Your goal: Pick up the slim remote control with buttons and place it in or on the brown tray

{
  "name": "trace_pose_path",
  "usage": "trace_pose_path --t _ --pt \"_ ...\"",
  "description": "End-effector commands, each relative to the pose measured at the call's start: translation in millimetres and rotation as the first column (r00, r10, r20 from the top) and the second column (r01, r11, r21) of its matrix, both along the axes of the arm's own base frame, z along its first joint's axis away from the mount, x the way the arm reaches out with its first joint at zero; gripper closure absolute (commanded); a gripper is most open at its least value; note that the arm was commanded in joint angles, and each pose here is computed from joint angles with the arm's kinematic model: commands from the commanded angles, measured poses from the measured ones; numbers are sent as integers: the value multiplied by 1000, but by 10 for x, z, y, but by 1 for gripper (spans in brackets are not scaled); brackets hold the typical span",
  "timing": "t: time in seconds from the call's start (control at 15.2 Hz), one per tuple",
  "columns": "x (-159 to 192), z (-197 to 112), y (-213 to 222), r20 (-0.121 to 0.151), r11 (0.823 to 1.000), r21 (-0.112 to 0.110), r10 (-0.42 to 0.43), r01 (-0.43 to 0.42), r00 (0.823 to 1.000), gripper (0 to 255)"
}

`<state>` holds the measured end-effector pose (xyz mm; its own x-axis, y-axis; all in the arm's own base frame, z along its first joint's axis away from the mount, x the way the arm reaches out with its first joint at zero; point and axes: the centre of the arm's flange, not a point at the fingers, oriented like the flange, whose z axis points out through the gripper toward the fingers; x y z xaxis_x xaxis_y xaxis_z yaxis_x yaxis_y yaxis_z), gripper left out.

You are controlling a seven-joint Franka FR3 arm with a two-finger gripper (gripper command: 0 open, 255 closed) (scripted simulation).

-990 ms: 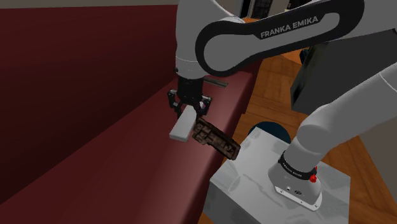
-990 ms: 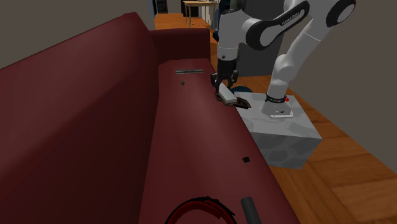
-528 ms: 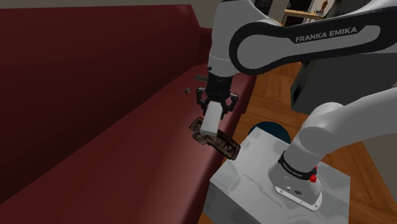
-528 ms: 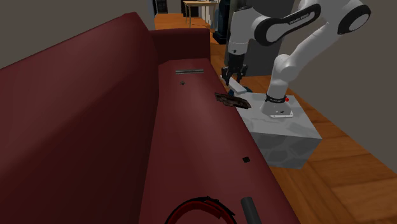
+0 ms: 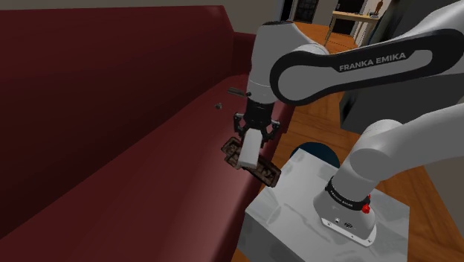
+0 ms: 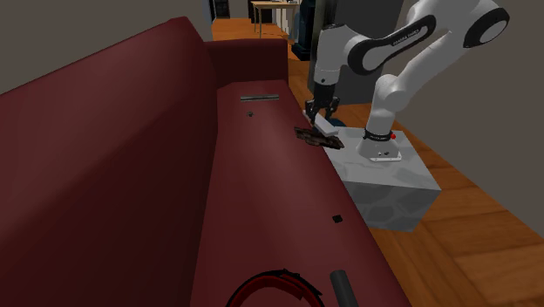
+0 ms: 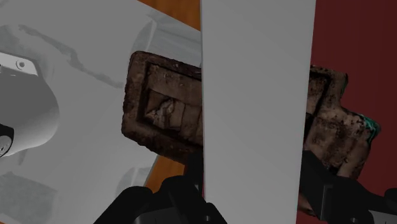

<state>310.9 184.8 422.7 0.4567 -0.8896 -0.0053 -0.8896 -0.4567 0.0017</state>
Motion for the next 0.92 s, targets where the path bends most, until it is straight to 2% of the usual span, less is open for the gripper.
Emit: trace_pose_path --t 0.0,0.33,0.86 --pt "-7 -100 3 1 1000 0 0 0 1000 255" --pt "-7 -364 3 1 1000 0 0 0 1000 255" --pt "-7 -380 3 1 1000 0 0 0 1000 255"
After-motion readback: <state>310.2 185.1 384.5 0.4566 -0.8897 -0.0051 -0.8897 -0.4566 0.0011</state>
